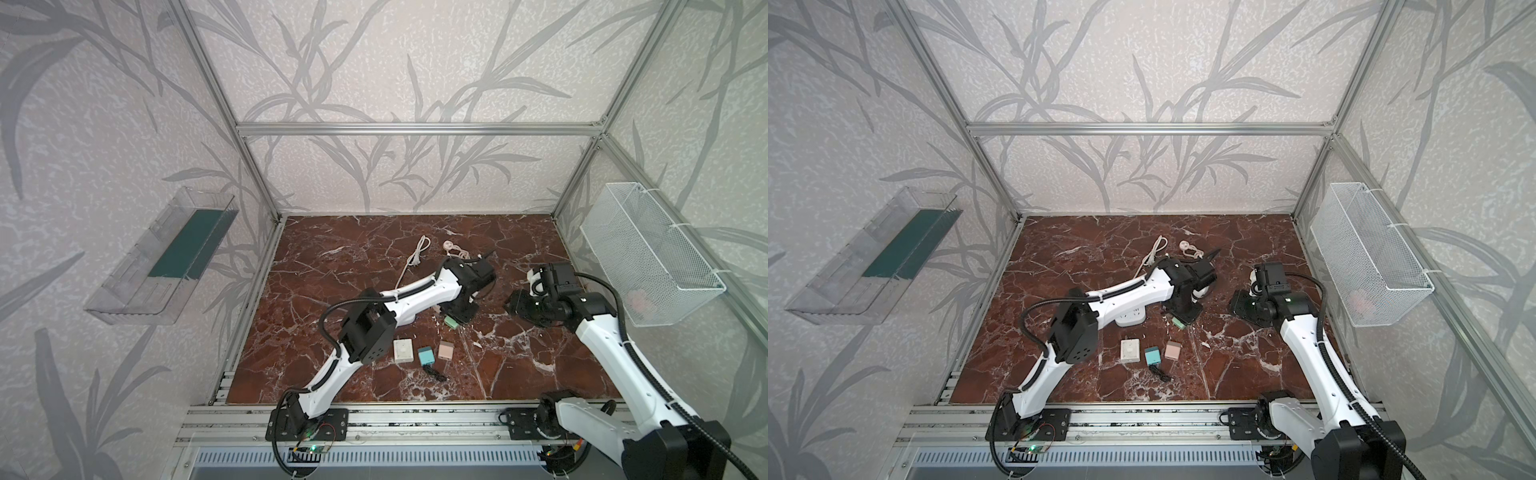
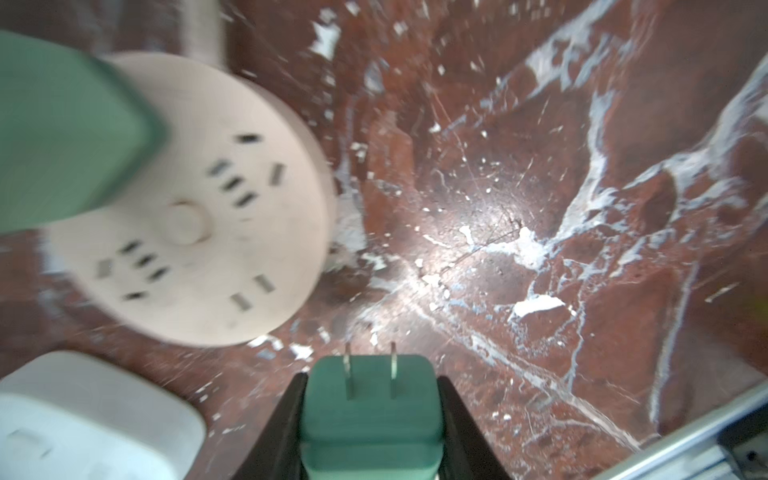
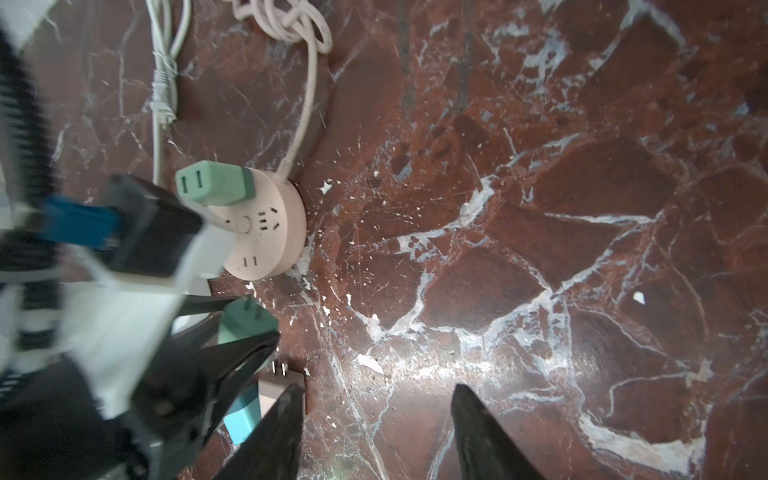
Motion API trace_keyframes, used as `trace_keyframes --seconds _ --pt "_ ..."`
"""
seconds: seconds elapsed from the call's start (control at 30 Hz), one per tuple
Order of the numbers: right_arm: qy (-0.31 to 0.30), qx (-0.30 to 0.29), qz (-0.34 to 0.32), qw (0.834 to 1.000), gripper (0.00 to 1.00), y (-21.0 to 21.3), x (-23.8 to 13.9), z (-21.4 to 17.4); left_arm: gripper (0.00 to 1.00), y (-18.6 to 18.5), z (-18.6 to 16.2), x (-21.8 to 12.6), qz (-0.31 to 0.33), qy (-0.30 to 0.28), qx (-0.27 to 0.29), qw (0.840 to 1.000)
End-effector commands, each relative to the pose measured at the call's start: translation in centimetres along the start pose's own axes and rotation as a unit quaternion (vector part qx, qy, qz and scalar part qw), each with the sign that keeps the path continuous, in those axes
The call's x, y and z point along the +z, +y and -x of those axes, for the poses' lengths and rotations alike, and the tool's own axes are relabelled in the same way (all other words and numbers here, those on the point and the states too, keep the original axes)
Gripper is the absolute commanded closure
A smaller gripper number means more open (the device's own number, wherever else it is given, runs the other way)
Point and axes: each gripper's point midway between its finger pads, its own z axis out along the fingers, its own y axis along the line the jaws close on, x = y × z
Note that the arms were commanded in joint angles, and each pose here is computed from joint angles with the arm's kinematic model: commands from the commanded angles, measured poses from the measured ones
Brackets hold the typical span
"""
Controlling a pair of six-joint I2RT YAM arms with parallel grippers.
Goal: Insert the plug
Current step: 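Lift the adapter with left gripper while right arm moves toward it, then bring right gripper around the adapter held up by left gripper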
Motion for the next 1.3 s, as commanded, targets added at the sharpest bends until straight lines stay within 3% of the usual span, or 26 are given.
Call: trace_keyframes --seconds 0.0,0.1,0.17,0.33,0.5,0.63,0.67,0.73,0.87,1.03,1.1,1.17,1.2,1.27 --pt "-0.049 -0.018 0.041 0.998 0.43 1.6 -1.3 1.6 1.0 3.5 3.2 -7.9 -0.028 -0.122 -0.086 0.988" --pt "-0.081 -0.034 0.051 0.995 0.44 2.0 -2.0 2.3 1.0 6.4 4.1 -12.2 -0.064 -0.207 -0.172 0.961" --pt "-0.098 -0.044 0.064 0.992 0.45 2.6 -2.3 2.8 1.0 8.1 4.4 -14.9 -0.086 -0.27 -0.224 0.932" --pt "-0.124 -0.06 0.135 0.981 0.46 5.9 -2.5 3.5 1.0 12.9 3.5 -20.6 -0.136 -0.396 -0.379 0.825" --pt "-0.159 -0.095 0.233 0.955 0.52 11.4 -3.1 3.8 1.0 15.9 1.3 -23.4 -0.17 -0.439 -0.489 0.734" --pt "-0.27 -0.142 0.306 0.902 0.52 15.5 -4.4 3.7 1.0 17.9 -0.3 -23.1 -0.288 -0.463 -0.591 0.594" --pt "-0.294 -0.152 0.319 0.888 0.52 16.4 -4.7 3.5 1.0 18.1 -0.5 -22.9 -0.312 -0.458 -0.609 0.568" --pt "-0.321 -0.167 0.341 0.868 0.52 17.8 -5.0 3.3 1.0 17.9 -0.5 -22.8 -0.341 -0.438 -0.625 0.548" --pt "-0.341 -0.211 0.39 0.829 0.46 21.5 -5.9 2.6 1.0 16.4 0.0 -23.6 -0.405 -0.414 -0.624 0.525" --pt "-0.348 -0.246 0.411 0.806 0.43 25.1 -5.8 2.0 1.0 14.7 1.0 -24.2 -0.477 -0.38 -0.612 0.504" --pt "-0.359 -0.257 0.428 0.789 0.43 26.2 -6.3 2.0 1.0 13.9 1.4 -24.3 -0.498 -0.366 -0.599 0.509" --pt "-0.384 -0.274 0.446 0.761 0.42 27.0 -7.2 1.6 1.0 12.9 1.9 -24.6 -0.518 -0.354 -0.581 0.519" --pt "-0.392 -0.279 0.448 0.754 0.42 27.2 -7.5 1.5 1.0 12.5 2.1 -24.6 -0.526 -0.347 -0.574 0.524" --pt "-0.391 -0.298 0.43 0.757 0.42 27.8 -7.4 1.7 1.0 11.8 2.6 -25.2 -0.546 -0.345 -0.554 0.526"
